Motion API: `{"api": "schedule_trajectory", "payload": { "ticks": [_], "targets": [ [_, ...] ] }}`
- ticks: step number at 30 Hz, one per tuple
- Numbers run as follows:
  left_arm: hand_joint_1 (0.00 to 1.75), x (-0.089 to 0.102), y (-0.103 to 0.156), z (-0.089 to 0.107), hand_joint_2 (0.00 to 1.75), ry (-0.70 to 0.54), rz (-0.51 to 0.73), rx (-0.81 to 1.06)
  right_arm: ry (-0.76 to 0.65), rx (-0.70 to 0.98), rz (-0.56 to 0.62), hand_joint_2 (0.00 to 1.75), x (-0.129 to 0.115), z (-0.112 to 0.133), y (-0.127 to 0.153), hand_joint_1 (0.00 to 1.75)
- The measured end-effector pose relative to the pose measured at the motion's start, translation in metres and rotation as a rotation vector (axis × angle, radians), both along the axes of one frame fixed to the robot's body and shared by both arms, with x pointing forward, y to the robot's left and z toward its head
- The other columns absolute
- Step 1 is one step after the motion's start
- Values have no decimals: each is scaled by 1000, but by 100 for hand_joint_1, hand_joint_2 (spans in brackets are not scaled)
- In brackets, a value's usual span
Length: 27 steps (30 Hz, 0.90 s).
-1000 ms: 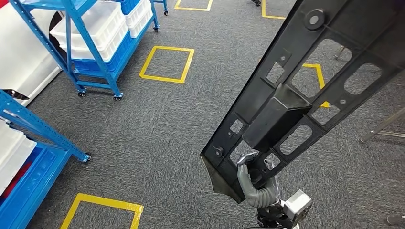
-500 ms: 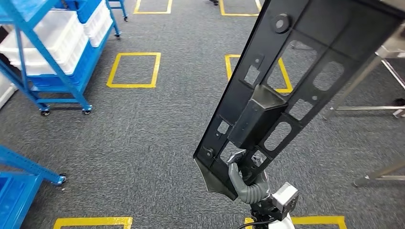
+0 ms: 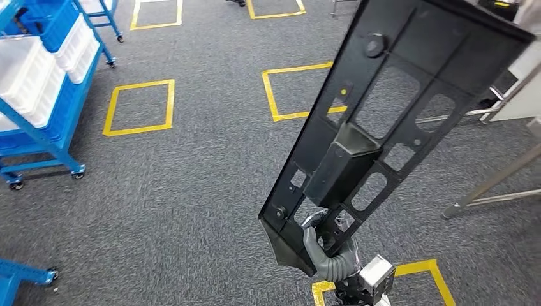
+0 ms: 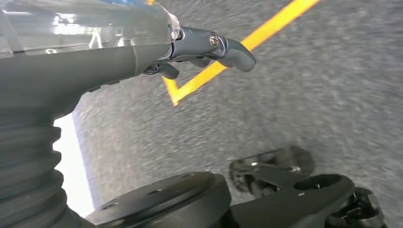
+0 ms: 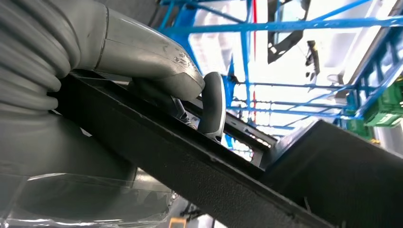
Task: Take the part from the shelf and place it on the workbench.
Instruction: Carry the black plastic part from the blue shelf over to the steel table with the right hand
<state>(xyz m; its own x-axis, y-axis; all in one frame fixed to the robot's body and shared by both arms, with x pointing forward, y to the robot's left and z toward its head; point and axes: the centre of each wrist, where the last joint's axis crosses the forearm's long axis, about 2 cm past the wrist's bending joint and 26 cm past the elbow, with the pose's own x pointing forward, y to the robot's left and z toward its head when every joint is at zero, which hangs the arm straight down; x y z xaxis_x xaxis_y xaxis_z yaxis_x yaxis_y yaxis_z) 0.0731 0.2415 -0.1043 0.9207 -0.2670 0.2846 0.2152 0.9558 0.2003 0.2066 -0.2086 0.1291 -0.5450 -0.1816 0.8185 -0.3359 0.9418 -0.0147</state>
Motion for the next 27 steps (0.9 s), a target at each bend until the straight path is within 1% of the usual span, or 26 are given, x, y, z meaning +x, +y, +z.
{"api": "schedule_trajectory", "payload": {
  "ticks": [5,9,14,18,22,27],
  "targets": [
    [0,-1,6,-1,175,-12,-39,8,-25,-51,-16,175,-1,3,0,175],
    [0,1,10,-1,175,1,-72,20,-46,-63,-31,175,-6,4,1,175],
    [0,-11,19,-3,175,52,-99,51,-54,-32,-37,175,-11,1,4,175],
    [0,-10,24,-3,175,20,-110,60,-26,-17,-67,175,-14,-7,5,175],
    [0,-6,28,-3,175,0,-109,72,-20,-14,-69,175,-14,-10,6,175],
    [0,0,32,-2,175,-76,-110,82,-22,-41,-76,175,-13,-10,12,175]
  ]
}}
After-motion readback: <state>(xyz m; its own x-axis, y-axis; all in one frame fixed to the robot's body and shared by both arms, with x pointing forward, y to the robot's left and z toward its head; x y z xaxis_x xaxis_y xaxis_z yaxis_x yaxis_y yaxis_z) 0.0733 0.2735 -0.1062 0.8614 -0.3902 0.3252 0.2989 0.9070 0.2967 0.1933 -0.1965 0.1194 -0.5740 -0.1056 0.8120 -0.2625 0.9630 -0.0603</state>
